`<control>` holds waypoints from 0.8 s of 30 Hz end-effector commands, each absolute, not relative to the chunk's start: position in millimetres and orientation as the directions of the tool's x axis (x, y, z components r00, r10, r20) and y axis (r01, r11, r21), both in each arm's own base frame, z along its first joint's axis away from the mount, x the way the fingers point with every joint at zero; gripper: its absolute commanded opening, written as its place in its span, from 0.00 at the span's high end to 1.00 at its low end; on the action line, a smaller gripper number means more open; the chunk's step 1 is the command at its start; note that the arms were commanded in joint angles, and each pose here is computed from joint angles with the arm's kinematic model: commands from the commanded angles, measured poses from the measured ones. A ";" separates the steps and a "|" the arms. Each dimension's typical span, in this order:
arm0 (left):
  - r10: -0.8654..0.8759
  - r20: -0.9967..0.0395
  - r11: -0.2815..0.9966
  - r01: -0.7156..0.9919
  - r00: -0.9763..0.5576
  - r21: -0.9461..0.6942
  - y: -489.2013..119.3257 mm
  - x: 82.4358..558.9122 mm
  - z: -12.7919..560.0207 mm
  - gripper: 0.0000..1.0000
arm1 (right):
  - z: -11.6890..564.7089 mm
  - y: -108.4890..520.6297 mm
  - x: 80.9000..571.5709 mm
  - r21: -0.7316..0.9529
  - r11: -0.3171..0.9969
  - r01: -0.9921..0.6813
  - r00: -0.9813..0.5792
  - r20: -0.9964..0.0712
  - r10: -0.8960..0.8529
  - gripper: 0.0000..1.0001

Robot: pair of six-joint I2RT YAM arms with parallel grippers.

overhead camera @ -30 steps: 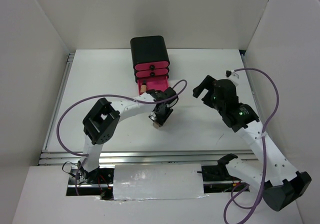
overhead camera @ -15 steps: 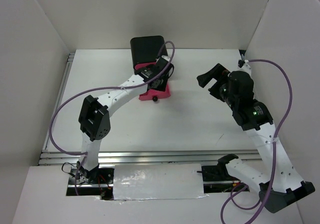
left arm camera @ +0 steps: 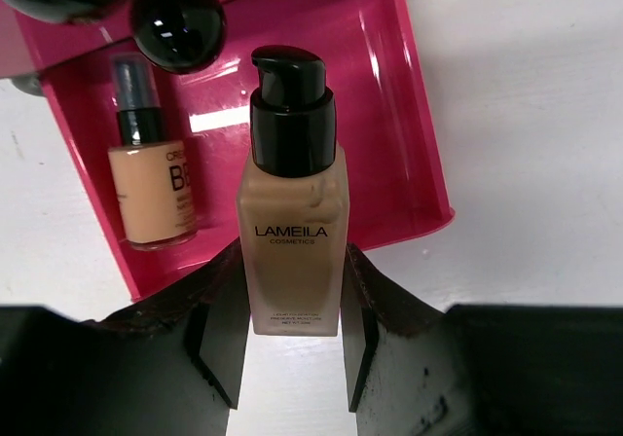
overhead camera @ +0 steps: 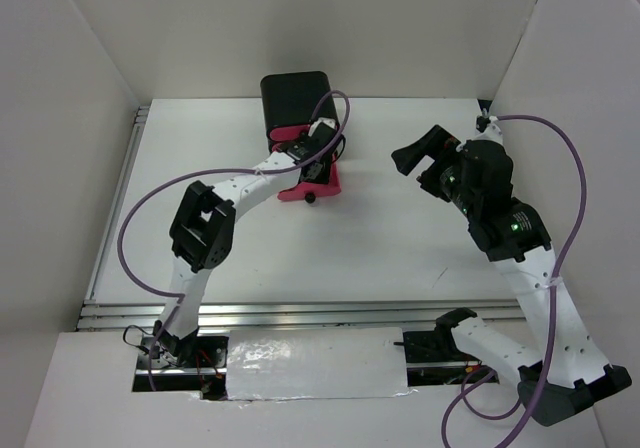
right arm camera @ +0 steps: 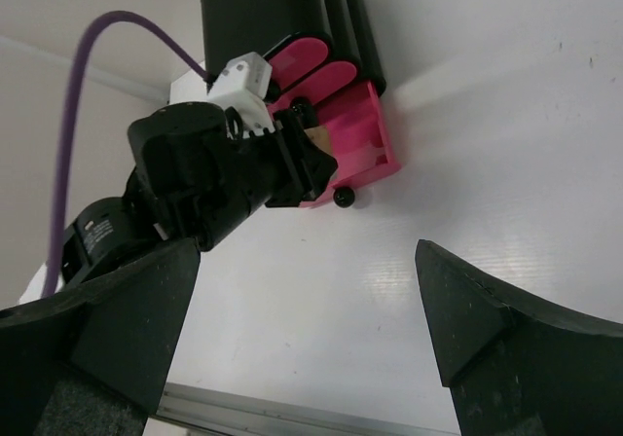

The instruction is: Organize the makeup

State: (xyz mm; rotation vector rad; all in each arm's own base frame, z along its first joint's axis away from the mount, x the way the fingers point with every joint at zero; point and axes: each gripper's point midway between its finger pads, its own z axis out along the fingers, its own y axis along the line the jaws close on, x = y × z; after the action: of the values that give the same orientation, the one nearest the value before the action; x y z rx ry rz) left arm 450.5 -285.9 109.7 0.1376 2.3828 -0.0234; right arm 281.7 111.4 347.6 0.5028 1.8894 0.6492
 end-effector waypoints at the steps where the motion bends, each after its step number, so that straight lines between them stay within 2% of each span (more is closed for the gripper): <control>1: 0.027 -0.738 0.995 0.090 -0.675 -0.046 -300.0 466.7 116.6 1.00 | 369.4 110.4 278.9 0.645 0.764 0.007 -0.353 -0.714 0.605 0.00; 9: 0.044 -0.703 0.996 0.088 -0.710 -0.026 -302.6 471.1 88.2 1.00 | 369.5 113.5 279.2 0.648 0.762 -0.008 -0.359 -0.713 0.603 0.00; 12: 0.045 -0.692 0.996 0.082 -0.720 -0.021 -300.3 470.2 79.9 0.93 | 368.7 114.4 280.1 0.648 0.761 -0.009 -0.362 -0.712 0.602 0.00; 14: 0.044 -0.688 0.996 0.090 -0.725 -0.030 -301.2 470.0 78.0 0.84 | 368.6 115.1 280.9 0.649 0.761 -0.011 -0.364 -0.711 0.602 0.00; 17: 0.029 -0.692 0.996 0.083 -0.722 -0.044 -301.1 469.8 88.3 0.59 | 368.3 115.0 282.7 0.646 0.763 -0.010 -0.362 -0.714 0.600 0.00; 18: 0.023 -0.696 0.995 0.083 -0.717 -0.053 -302.1 469.1 93.1 0.46 | 366.2 116.0 283.1 0.647 0.763 -0.009 -0.367 -0.712 0.599 0.00; 20: 0.002 -0.718 0.993 0.089 -0.696 -0.083 -304.0 468.8 112.9 0.35 | 364.3 117.1 285.7 0.649 0.761 -0.008 -0.369 -0.709 0.601 0.00; 21: -0.005 -0.727 0.991 0.091 -0.687 -0.093 -305.0 469.6 120.3 0.24 | 360.9 119.0 286.2 0.650 0.760 -0.008 -0.378 -0.706 0.599 0.00; 22: -0.014 -0.736 0.991 0.091 -0.677 -0.102 -305.6 470.7 129.3 0.19 | 359.5 120.2 288.0 0.651 0.759 -0.011 -0.379 -0.705 0.599 0.00; 23: -0.030 -0.752 0.988 0.096 -0.659 -0.124 -307.7 472.1 146.6 0.10 | 357.1 120.5 289.3 0.652 0.758 -0.008 -0.381 -0.703 0.601 0.00; 24: -0.034 -0.756 0.987 0.099 -0.654 -0.130 -307.4 472.0 153.5 0.09 | 350.6 122.6 291.6 0.654 0.756 -0.006 -0.390 -0.698 0.600 0.00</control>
State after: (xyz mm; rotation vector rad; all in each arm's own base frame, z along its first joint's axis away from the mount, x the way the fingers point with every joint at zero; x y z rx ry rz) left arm 455.4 -294.5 67.8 0.1109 2.4379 -0.0540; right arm 284.8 118.8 346.2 0.4755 1.9039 0.6757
